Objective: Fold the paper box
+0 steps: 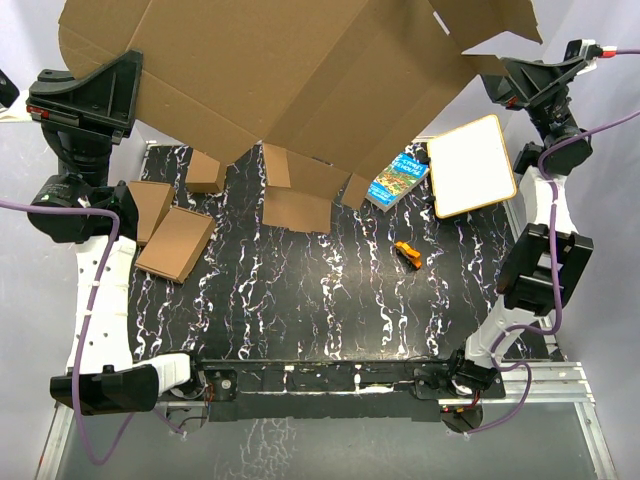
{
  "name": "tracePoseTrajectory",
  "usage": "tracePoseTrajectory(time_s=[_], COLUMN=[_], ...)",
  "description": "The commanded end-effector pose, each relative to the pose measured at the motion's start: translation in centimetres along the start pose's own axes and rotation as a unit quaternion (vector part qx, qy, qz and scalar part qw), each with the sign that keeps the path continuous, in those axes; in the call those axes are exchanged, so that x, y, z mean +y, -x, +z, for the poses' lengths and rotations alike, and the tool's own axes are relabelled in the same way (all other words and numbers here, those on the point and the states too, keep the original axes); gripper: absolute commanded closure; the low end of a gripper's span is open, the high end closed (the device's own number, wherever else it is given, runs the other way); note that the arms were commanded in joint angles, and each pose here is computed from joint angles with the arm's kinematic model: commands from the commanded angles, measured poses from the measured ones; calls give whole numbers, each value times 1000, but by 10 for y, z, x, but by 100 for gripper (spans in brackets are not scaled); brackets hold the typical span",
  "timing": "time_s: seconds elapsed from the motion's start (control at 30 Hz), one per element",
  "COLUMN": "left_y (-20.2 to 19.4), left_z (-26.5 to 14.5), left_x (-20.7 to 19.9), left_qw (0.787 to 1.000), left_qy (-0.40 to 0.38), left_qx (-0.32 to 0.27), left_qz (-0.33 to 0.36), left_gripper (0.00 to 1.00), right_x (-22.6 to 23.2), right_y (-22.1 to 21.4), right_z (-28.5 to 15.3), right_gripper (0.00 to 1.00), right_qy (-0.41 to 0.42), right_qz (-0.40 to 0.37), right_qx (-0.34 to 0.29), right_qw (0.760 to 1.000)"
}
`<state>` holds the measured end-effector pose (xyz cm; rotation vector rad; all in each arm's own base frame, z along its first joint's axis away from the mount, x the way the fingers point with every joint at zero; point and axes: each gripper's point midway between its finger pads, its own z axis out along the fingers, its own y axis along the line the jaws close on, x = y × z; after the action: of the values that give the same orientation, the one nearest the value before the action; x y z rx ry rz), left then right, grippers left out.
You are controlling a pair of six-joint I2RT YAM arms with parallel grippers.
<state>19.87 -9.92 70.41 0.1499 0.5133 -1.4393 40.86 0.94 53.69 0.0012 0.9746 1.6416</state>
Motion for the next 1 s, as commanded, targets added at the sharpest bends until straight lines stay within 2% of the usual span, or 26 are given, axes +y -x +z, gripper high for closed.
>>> tracePoseTrajectory(time_s=[0.0,0.43,0.97], left_y=[10,10,9], left_z=[4,3,1], left_x=[-37,-34,-18], left_qw=[999,999,999], left_qy=[-40,-38,-23], left_qx=[-20,-21,-25], left_qz=[13,12,11], left_gripper=[100,100,100], right_x=[67,100,110], right_y=[-20,-54,-79], right_z=[13,17,9], right_gripper=[11,15,23], right_qy=[88,139,155], right_qz=[-48,-59,-60], right_qx=[26,61,79], right_qw=[995,987,983])
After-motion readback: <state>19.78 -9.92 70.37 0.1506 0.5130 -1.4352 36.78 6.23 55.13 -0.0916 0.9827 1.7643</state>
